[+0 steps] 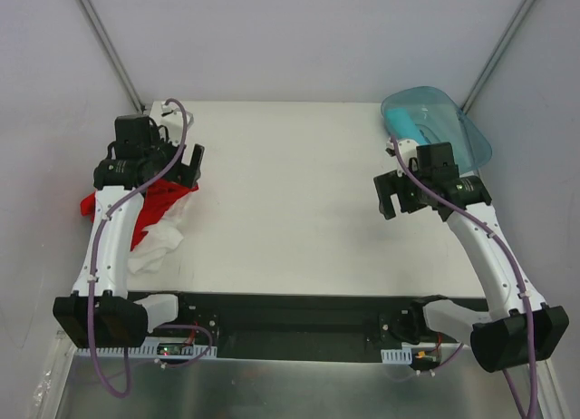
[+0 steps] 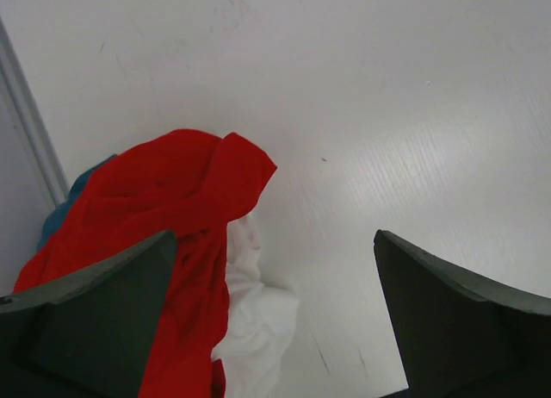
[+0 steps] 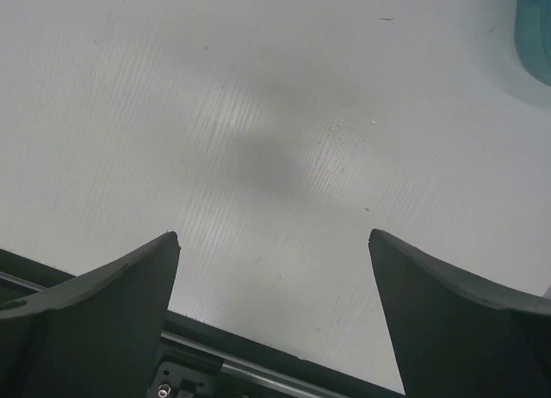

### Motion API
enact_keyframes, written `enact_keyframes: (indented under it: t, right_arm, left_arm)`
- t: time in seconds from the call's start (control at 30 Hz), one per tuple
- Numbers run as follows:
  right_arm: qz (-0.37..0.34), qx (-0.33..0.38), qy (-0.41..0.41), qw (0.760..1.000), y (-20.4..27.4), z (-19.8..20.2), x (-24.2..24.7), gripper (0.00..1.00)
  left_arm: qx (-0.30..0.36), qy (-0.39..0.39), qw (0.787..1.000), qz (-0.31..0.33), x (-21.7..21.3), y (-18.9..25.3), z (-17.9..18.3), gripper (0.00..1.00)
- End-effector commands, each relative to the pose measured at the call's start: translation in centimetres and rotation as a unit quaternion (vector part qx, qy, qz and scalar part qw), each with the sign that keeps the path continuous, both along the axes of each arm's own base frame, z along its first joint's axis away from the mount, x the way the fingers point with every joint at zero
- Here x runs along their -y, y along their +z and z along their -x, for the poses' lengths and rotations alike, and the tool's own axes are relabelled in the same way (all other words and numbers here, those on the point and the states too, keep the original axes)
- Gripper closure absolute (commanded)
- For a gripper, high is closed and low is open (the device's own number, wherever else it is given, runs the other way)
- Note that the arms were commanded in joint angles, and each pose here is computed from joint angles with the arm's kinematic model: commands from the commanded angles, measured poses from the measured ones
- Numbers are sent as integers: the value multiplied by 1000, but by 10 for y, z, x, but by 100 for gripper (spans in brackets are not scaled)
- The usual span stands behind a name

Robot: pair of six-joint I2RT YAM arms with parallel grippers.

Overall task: Roll the t-shirts
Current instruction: Pick up the T-shirt from the center of the board.

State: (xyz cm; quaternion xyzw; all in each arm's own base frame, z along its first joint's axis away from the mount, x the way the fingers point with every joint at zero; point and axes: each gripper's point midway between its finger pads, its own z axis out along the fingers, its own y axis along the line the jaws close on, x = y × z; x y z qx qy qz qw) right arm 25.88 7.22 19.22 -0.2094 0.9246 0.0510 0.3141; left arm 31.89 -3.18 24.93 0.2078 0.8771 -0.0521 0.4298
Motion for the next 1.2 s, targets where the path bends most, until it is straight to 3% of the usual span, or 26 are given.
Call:
enact_keyframes:
  t: [0.0,0.13,0.4,0.57,0.93,1.03,1.07,1.13,1.17]
  right_arm:
    - [-7,8,16,1000,15,-3,-4,4]
    - [-14,-4,62,998,15,-5,-14,4]
    - [-33,-30,79,996,8,-4,-24,4]
    - [-44,-36,87,995,6,-3,-29,4]
    - [-62,-42,90,993,-5,6,-34,4]
    - [-63,-40,90,993,-6,9,-33,4]
    - [-62,-38,90,993,-6,9,-33,4]
    - [-62,-36,88,994,-8,11,-31,4]
    - [-62,-35,86,994,-8,11,-30,4]
  left_arm:
    - [-57,41,998,-3,-25,-10,14,1]
    - [-82,130,988,15,-58,-16,4,2]
    - [-125,202,971,34,-90,-35,-12,10]
    - [-138,213,965,65,-96,-42,-23,11]
    - [-187,229,955,18,-122,-81,-47,23]
    - [-181,220,958,32,-118,-77,-54,46]
    - [-171,215,961,38,-116,-70,-57,61]
    - [-151,209,965,40,-114,-55,-60,79]
    - [-138,206,968,41,-113,-45,-62,96]
